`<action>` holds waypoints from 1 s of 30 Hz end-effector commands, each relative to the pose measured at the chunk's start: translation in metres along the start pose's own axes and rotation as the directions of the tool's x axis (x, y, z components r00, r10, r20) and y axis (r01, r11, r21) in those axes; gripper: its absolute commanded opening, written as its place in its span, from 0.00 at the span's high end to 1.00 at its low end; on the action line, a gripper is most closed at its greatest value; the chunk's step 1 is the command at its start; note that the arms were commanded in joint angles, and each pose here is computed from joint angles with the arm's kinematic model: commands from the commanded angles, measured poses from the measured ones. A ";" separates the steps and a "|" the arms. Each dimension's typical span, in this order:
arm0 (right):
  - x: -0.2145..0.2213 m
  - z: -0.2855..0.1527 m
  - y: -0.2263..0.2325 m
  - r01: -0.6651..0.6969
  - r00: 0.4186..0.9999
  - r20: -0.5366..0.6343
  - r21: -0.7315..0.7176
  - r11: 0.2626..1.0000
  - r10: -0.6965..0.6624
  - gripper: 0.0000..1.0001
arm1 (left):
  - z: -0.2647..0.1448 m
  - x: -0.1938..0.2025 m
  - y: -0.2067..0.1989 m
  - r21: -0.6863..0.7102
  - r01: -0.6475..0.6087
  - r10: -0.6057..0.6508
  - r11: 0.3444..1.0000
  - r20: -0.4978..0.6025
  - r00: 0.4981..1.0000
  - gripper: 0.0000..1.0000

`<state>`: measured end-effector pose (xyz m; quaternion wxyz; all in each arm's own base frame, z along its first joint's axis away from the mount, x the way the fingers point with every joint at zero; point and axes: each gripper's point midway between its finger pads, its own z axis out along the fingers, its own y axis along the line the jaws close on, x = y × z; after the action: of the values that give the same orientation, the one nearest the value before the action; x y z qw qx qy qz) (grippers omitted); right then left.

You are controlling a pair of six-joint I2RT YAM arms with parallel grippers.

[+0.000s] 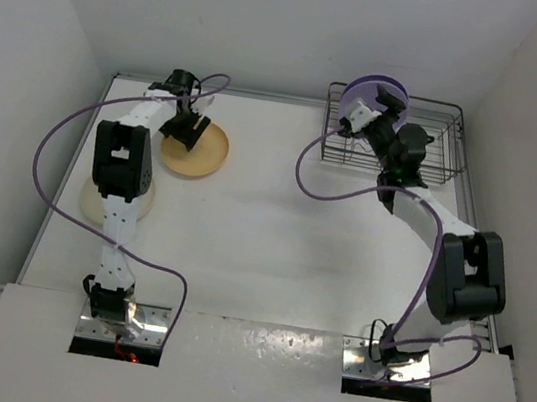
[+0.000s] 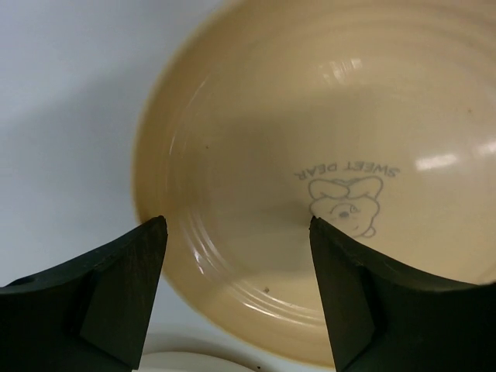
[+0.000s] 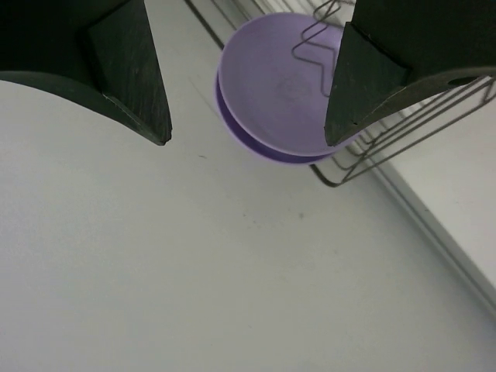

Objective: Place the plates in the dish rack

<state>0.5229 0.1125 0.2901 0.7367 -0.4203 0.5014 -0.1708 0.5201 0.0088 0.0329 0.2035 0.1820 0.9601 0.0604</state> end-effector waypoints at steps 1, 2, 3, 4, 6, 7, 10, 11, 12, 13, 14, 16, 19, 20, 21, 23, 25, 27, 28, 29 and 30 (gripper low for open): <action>-0.028 -0.025 -0.018 -0.067 0.997 0.035 0.061 0.996 0.065 0.21 | 0.009 0.002 0.030 -0.087 0.098 -0.098 0.991 0.011 0.995 0.21; -0.028 -0.028 -0.009 -0.099 0.995 0.023 0.036 0.994 0.099 0.22 | 0.003 -0.003 0.030 -0.080 0.100 -0.098 0.992 0.027 0.995 0.22; -0.029 -0.032 -0.003 -0.106 0.994 0.018 0.020 0.994 0.106 0.22 | 0.000 -0.004 0.027 -0.061 0.099 -0.097 0.993 0.035 0.995 0.22; -0.037 -0.039 -0.001 -0.110 0.994 0.021 0.008 0.994 0.109 0.22 | -0.004 -0.006 0.022 -0.033 0.099 -0.097 0.995 0.048 0.994 0.22; -0.035 -0.044 0.007 -0.106 0.994 -0.001 -0.018 0.994 0.106 0.22 | -0.027 -0.023 0.010 0.051 0.092 -0.097 0.994 0.123 0.988 0.22; -0.040 -0.048 0.009 -0.108 0.994 0.004 -0.023 0.994 0.108 0.22 | -0.035 -0.028 0.009 0.065 0.079 -0.088 0.995 0.147 0.985 0.22; -0.044 -0.053 0.012 -0.112 0.994 -0.003 -0.028 0.993 0.112 0.24 | -0.071 -0.055 0.013 0.056 0.055 -0.067 0.997 0.247 0.967 0.22; -0.044 -0.057 0.013 -0.114 0.993 -0.012 -0.033 0.993 0.113 0.24 | -0.078 -0.057 0.021 0.045 0.066 -0.075 0.997 0.262 0.962 0.21; -0.045 -0.058 0.015 -0.119 0.993 -0.015 -0.041 0.992 0.118 0.24 | -0.080 -0.058 0.025 0.052 0.089 -0.100 0.995 0.272 0.957 0.20; -0.048 -0.058 0.018 -0.119 0.993 -0.012 -0.050 0.992 0.119 0.24 | -0.086 -0.062 0.036 0.043 0.114 -0.122 0.993 0.290 0.949 0.20; -0.047 -0.062 0.020 -0.122 0.992 -0.021 -0.056 0.991 0.121 0.24 | -0.084 -0.058 0.049 0.045 0.157 -0.163 0.987 0.289 0.943 0.18; -0.047 -0.065 0.023 -0.124 0.992 -0.025 -0.058 0.991 0.122 0.24 | -0.074 -0.051 0.065 0.019 0.197 -0.195 0.980 0.270 0.943 0.18; -0.051 -0.072 0.026 -0.127 0.992 -0.026 -0.063 0.990 0.126 0.24 | -0.033 -0.024 0.069 -0.020 0.205 -0.199 0.979 0.163 0.966 0.18; -0.053 -0.073 0.025 -0.128 0.992 -0.023 -0.062 0.990 0.127 0.24 | -0.011 -0.013 0.064 -0.008 0.196 -0.193 0.981 0.118 0.974 0.18; -0.052 -0.075 0.026 -0.128 0.992 -0.028 -0.065 0.990 0.126 0.24 | -0.001 -0.003 0.065 -0.026 0.187 -0.184 0.982 0.079 0.980 0.20; -0.052 -0.079 0.026 -0.116 0.993 -0.032 -0.070 0.991 0.114 0.24 | 0.012 0.008 0.061 -0.024 0.186 -0.186 0.982 0.037 0.982 0.23; -0.054 -0.081 0.024 -0.103 0.994 -0.034 -0.071 0.992 0.100 0.25 | 0.018 0.015 0.061 -0.012 0.184 -0.183 0.983 0.021 0.983 0.28; -0.054 -0.083 0.022 -0.109 0.993 -0.044 -0.066 0.992 0.106 0.25 | 0.020 0.015 0.053 0.033 0.172 -0.173 0.985 0.025 0.985 0.42; -0.052 -0.085 0.020 -0.116 0.992 -0.051 -0.057 0.992 0.113 0.25 | 0.016 0.011 0.052 0.042 0.171 -0.173 0.984 0.038 0.984 0.48; -0.052 -0.086 0.018 -0.134 0.990 -0.057 -0.043 0.990 0.131 0.26 | 0.016 0.011 0.051 0.050 0.159 -0.161 0.986 0.041 0.986 0.60; -0.045 -0.086 0.018 -0.146 0.987 -0.075 -0.034 0.989 0.143 0.28 | 0.011 0.010 0.052 0.050 0.159 -0.161 0.986 0.041 0.986 0.68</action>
<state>0.4259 0.1239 0.2819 0.7104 -0.4194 0.5524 -0.1199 0.5406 0.0697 0.0253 0.2343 0.0932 0.9671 0.0326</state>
